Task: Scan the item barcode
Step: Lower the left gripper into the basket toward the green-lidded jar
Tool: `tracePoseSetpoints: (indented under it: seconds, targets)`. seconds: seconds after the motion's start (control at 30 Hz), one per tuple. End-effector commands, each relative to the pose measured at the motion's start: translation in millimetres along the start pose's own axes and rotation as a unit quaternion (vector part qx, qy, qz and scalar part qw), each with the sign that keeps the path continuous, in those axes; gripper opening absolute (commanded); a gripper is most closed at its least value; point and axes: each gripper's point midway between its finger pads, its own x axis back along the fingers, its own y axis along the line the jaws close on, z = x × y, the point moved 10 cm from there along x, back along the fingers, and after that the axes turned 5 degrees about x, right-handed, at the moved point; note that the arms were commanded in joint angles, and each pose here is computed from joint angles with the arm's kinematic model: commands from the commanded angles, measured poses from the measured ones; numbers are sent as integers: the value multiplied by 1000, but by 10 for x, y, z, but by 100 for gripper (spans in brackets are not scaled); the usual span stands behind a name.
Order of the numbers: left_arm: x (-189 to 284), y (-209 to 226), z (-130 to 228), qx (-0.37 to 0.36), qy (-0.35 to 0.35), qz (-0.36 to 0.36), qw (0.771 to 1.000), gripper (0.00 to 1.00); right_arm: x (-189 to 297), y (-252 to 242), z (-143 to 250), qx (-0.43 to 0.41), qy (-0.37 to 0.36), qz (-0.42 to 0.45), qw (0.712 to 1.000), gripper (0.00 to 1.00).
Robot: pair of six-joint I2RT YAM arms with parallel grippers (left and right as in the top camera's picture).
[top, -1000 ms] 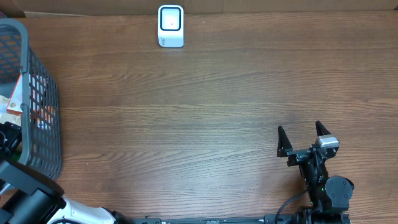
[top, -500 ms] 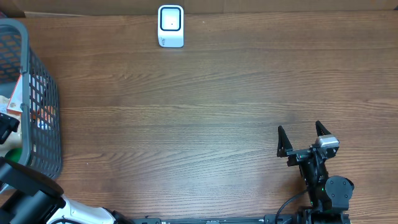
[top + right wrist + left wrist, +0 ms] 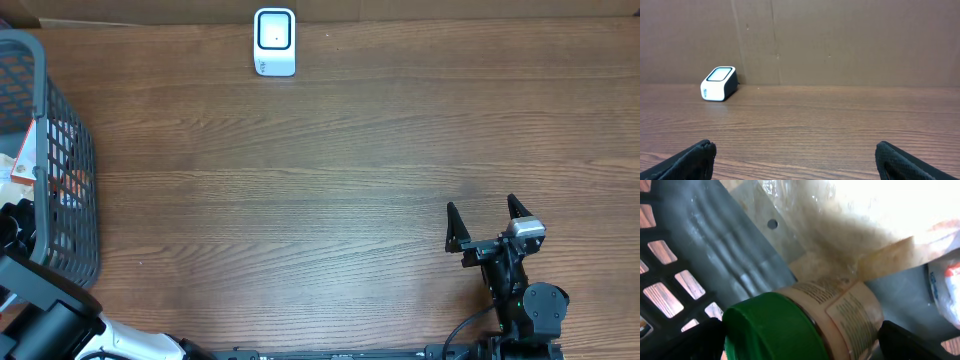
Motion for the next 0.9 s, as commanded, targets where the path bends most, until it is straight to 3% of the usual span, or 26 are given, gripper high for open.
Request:
tracePoseSetpoints:
  seconds: [0.0, 0.23, 0.6, 0.87]
  targets:
    - [-48, -12, 23, -2, 10, 5, 1000, 100, 1, -1, 17, -1, -3, 0, 1000, 100]
    - [53, -63, -27, -2, 6, 32, 999, 100, 1, -1, 17, -1, -3, 0, 1000, 100]
    - [798, -222, -256, -12, -51, 96, 994, 100, 1, -1, 16, -1, -3, -1, 1000, 100]
    - [621, -260, -162, -20, -24, 87, 996, 100, 1, -1, 16, -1, -3, 0, 1000, 100]
